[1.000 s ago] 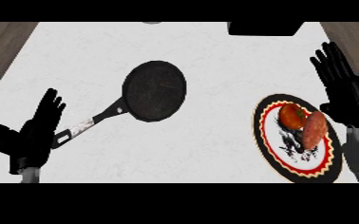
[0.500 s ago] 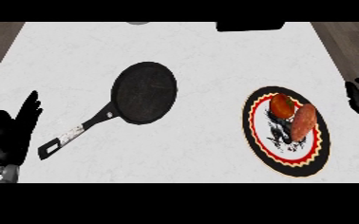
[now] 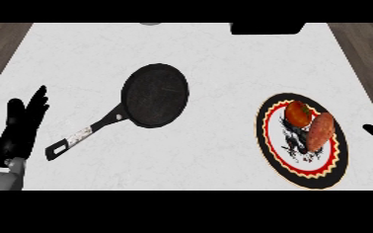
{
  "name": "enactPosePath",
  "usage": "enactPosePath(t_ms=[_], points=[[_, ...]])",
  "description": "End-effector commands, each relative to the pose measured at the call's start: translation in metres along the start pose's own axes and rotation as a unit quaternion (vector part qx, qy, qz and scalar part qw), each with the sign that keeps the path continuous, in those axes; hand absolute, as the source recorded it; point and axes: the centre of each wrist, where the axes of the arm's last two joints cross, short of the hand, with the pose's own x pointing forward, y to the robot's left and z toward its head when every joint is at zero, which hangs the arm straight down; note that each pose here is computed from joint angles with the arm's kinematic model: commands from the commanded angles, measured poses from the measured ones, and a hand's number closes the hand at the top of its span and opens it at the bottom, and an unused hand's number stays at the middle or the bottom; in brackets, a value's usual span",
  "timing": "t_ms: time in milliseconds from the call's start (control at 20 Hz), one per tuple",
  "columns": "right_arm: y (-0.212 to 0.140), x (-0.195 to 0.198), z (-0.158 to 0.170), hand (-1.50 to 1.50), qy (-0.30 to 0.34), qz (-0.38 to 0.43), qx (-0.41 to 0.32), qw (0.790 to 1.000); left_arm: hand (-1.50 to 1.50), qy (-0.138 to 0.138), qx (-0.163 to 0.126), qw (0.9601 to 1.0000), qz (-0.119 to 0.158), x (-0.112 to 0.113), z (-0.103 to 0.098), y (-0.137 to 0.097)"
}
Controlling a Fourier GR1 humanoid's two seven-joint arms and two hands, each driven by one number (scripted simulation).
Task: Pick the sweet potato from the plate and place it in the pan
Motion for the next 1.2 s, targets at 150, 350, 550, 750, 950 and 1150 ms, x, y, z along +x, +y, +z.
enactPosePath(t_ms=[150,350,550,750,950,1150], points=[[-0.027,0.058,-0.023,-1.50,0.084,0.213,0.100,0.968,0.00,0.004,-0.003,1.0000,-0.002,-0.010,-0.007,-0.007],[-0.017,0.096,-0.048,-1.50,0.144,0.309,0.152,0.928,0.00,-0.006,-0.020,0.9997,-0.010,0.016,-0.008,-0.013],[0.006,0.105,-0.053,-1.50,0.187,0.370,0.206,0.886,0.00,-0.005,-0.024,0.9997,-0.006,0.004,-0.012,-0.018],[0.051,0.100,-0.053,-1.50,0.215,0.409,0.240,0.854,0.00,-0.024,-0.018,0.9995,-0.006,0.012,-0.011,-0.029],[0.063,0.098,-0.055,-1.50,0.241,0.428,0.290,0.821,0.00,-0.009,-0.013,0.9998,-0.014,0.005,-0.014,-0.017],[0.097,0.072,-0.051,-1.50,0.253,0.431,0.301,0.812,0.00,-0.014,-0.007,0.9999,-0.005,0.006,-0.023,-0.011]])
